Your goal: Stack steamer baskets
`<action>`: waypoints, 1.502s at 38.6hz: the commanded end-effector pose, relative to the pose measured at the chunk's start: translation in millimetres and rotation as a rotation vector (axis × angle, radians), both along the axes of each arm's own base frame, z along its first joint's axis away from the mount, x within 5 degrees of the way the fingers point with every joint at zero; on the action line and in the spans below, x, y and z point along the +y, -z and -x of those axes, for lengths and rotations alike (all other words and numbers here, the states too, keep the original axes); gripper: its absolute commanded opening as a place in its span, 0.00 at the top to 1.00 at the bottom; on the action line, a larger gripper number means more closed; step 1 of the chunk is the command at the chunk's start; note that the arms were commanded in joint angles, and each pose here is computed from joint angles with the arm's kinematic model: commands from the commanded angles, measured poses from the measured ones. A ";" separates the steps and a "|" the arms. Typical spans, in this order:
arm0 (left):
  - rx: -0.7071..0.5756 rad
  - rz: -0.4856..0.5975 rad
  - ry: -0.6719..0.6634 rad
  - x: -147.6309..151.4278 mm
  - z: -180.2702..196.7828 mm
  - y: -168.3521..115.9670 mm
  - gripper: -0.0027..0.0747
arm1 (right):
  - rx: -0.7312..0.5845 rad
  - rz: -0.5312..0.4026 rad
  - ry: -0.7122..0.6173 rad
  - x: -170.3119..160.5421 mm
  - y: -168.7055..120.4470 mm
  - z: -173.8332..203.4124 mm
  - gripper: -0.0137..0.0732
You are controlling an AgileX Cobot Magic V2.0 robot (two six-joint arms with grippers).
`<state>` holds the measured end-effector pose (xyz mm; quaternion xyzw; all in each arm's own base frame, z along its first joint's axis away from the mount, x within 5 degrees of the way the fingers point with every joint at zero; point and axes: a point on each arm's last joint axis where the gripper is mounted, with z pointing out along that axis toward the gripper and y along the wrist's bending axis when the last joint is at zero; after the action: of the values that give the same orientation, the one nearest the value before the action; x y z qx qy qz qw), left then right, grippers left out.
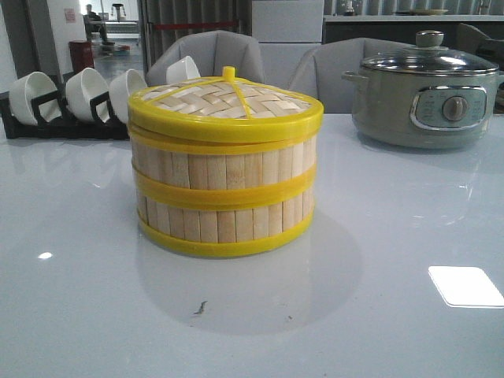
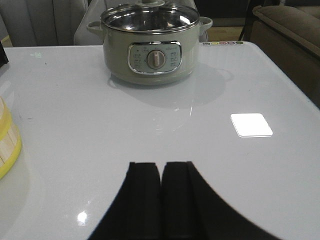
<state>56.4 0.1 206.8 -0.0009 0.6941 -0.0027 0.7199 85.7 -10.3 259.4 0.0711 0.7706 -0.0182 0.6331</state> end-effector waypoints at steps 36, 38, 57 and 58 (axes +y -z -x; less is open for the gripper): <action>-0.087 0.002 0.011 -0.9 1.8 -7.2 0.85 | -0.107 0.036 0.015 -1.7 -17.8 -0.6 0.79; -0.087 0.002 0.011 -0.9 1.8 -7.2 0.85 | -0.122 0.038 0.016 -1.2 -19.1 3.0 0.79; -0.087 0.002 0.011 -0.9 1.8 -7.2 0.85 | -0.181 0.002 0.039 0.8 58.1 24.6 0.79; -0.087 0.002 0.011 -0.9 1.8 -7.2 0.85 | -0.178 0.001 0.036 1.3 59.2 26.1 0.79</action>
<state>56.4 0.1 206.7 -0.0009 0.6947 -0.0025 0.7193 61.9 -7.9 190.1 0.0816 0.7548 -0.0188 0.6506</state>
